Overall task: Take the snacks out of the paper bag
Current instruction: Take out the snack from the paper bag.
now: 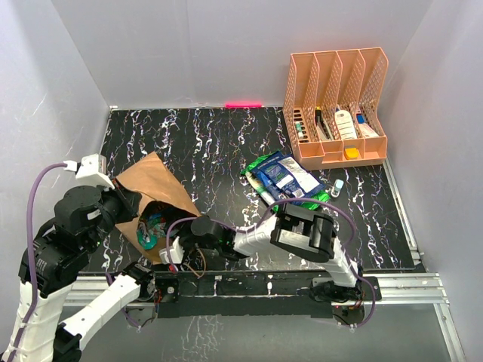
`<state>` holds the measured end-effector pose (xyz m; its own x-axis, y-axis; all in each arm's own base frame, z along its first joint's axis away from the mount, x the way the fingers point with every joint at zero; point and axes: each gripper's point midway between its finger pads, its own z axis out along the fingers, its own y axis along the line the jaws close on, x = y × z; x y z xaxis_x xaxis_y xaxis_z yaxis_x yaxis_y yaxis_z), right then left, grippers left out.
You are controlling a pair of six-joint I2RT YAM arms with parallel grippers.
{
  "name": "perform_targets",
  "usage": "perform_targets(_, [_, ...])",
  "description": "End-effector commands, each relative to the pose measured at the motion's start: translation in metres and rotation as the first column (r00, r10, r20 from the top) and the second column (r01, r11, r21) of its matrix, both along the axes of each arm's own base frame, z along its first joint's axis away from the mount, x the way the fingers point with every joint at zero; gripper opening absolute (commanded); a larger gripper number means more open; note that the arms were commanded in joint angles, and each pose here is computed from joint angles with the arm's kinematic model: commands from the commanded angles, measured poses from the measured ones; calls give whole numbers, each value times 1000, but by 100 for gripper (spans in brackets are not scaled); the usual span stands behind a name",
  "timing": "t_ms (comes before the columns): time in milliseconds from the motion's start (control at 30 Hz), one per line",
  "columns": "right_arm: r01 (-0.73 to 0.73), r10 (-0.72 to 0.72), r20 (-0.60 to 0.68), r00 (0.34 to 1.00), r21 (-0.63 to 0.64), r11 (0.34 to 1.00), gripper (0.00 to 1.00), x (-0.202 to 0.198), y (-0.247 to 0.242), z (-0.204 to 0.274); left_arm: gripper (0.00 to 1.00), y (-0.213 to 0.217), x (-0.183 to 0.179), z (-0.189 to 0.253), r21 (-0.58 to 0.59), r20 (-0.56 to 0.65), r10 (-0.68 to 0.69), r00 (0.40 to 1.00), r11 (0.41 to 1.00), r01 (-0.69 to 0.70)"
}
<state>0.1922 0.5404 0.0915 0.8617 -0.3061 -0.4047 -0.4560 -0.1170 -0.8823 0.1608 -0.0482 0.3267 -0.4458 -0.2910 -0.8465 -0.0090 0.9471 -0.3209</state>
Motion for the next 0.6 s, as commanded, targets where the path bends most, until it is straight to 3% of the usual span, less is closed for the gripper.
perform_targets(0, [-49, 47, 85, 995, 16, 999, 96, 6, 26, 14, 0, -3, -3, 13, -36, 35, -19, 999, 999, 20])
perform_targets(300, [-56, 64, 122, 990, -66, 996, 95, 16, 52, -10, 0, -5, -3, 17, -43, 40, -25, 999, 999, 27])
perform_targets(433, [-33, 42, 129, 991, -73, 997, 85, 22, 56, -17, 0, -6, -2, 15, -42, 38, -27, 999, 999, 29])
perform_targets(567, [-23, 28, 145, 989, -35, 999, 68, 20, 51, -6, 0, -6, -2, 13, -44, 34, -25, 999, 999, 27])
